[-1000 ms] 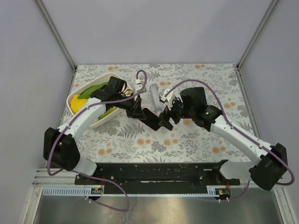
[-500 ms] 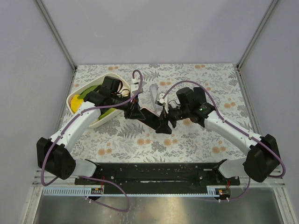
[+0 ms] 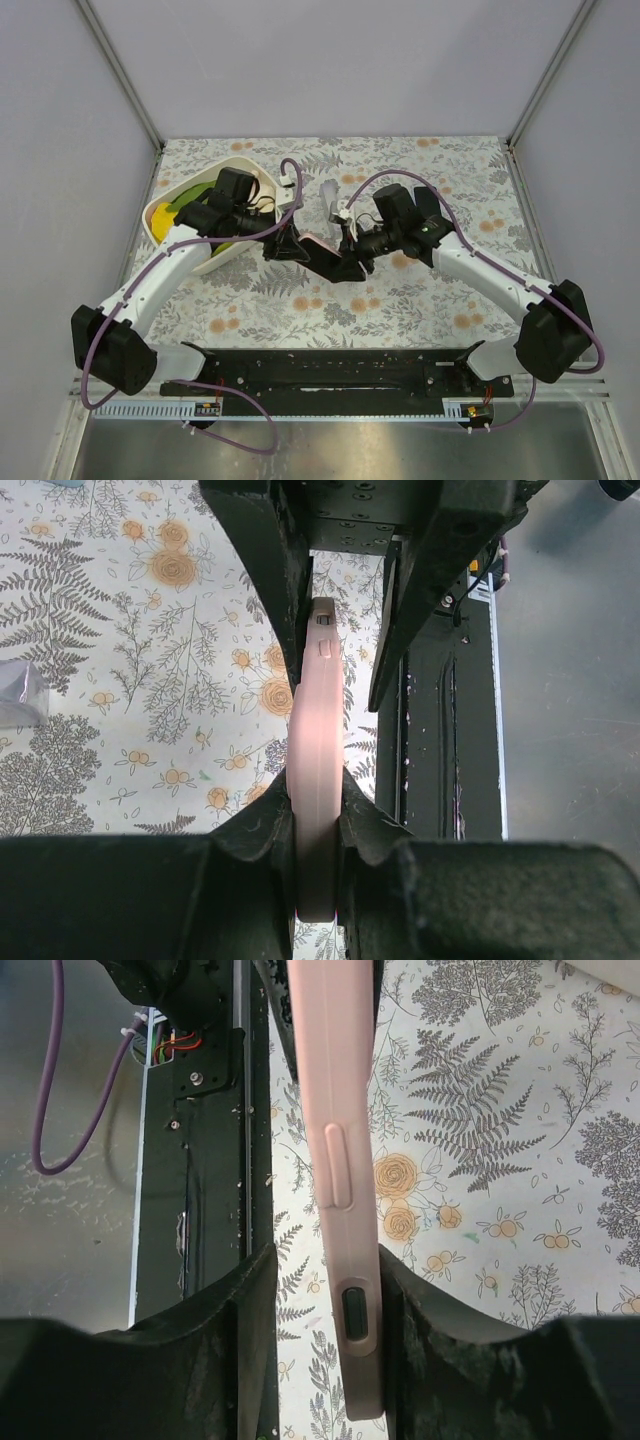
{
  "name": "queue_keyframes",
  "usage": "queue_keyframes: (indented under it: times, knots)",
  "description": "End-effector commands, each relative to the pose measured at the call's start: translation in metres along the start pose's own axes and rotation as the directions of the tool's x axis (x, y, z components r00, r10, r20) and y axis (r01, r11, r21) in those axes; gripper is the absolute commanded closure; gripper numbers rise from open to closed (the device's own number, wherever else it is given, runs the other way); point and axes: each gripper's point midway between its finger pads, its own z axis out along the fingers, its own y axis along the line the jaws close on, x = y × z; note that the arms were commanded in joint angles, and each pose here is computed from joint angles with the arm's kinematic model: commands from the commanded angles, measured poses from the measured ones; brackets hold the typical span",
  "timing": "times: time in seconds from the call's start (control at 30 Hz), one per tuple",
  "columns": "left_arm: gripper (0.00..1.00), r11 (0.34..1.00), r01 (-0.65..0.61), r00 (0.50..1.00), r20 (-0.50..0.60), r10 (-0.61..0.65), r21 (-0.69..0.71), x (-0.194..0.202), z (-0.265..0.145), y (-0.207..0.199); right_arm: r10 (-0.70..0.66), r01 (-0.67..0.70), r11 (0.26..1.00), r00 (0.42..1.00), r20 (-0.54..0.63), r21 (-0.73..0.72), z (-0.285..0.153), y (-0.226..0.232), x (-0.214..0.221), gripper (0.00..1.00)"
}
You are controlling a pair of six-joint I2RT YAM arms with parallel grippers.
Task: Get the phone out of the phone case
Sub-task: Remove the phone case from the phone.
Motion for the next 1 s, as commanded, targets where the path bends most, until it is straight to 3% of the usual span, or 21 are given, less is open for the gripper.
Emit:
queue_keyframes:
  times: [0.0, 0.17, 0.37, 0.53, 0.67, 0.73, 0.8, 0.87, 0.97]
  knots:
    - [1.00, 0.991, -0.122, 0.991, 0.068, 0.118, 0.049, -0.020, -0.002, -0.015, -0.027, 0.029, 0.998, 0.999, 0.031, -0.048, -0.001, 0.005, -0.017, 0.52]
    - [1.00, 0.990, -0.124, 0.990, 0.070, 0.119, 0.069, -0.021, 0.000, -0.018, -0.019, 0.021, 0.998, 0.999, 0.032, -0.067, 0.002, 0.005, -0.018, 0.57]
    - [1.00, 0.992, -0.102, 0.992, 0.082, 0.096, 0.080, -0.024, 0.001, -0.020, -0.013, 0.014, 0.998, 1.000, 0.015, -0.067, 0.003, 0.002, -0.013, 0.72]
    - [1.00, 0.993, -0.080, 0.994, 0.083, 0.072, 0.091, -0.022, 0.003, -0.020, -0.014, 0.013, 0.999, 1.000, -0.021, -0.036, 0.000, -0.002, -0.009, 1.00]
    - [0.98, 0.994, -0.063, 0.995, 0.082, 0.056, 0.086, -0.020, 0.004, -0.019, -0.015, 0.014, 1.000, 0.999, -0.035, -0.016, -0.004, -0.001, -0.008, 1.00]
    - [0.88, 0.995, -0.063, 0.995, 0.084, 0.056, 0.077, -0.019, 0.004, -0.019, -0.013, 0.012, 1.000, 0.999, -0.044, -0.011, -0.006, 0.000, -0.009, 1.00]
    - [0.61, 0.996, -0.060, 0.995, 0.080, 0.054, 0.073, -0.017, 0.004, -0.019, -0.004, 0.004, 1.000, 0.998, -0.060, 0.007, -0.008, -0.002, -0.009, 1.00]
    - [0.41, 0.996, -0.061, 0.995, 0.078, 0.055, 0.064, -0.016, 0.004, -0.019, -0.002, 0.003, 1.000, 0.997, -0.071, 0.015, -0.010, -0.003, -0.009, 1.00]
    - [0.19, 0.997, -0.065, 0.995, 0.080, 0.061, 0.043, -0.018, 0.002, -0.019, -0.002, 0.004, 1.000, 0.997, -0.082, 0.027, -0.011, -0.005, -0.008, 1.00]
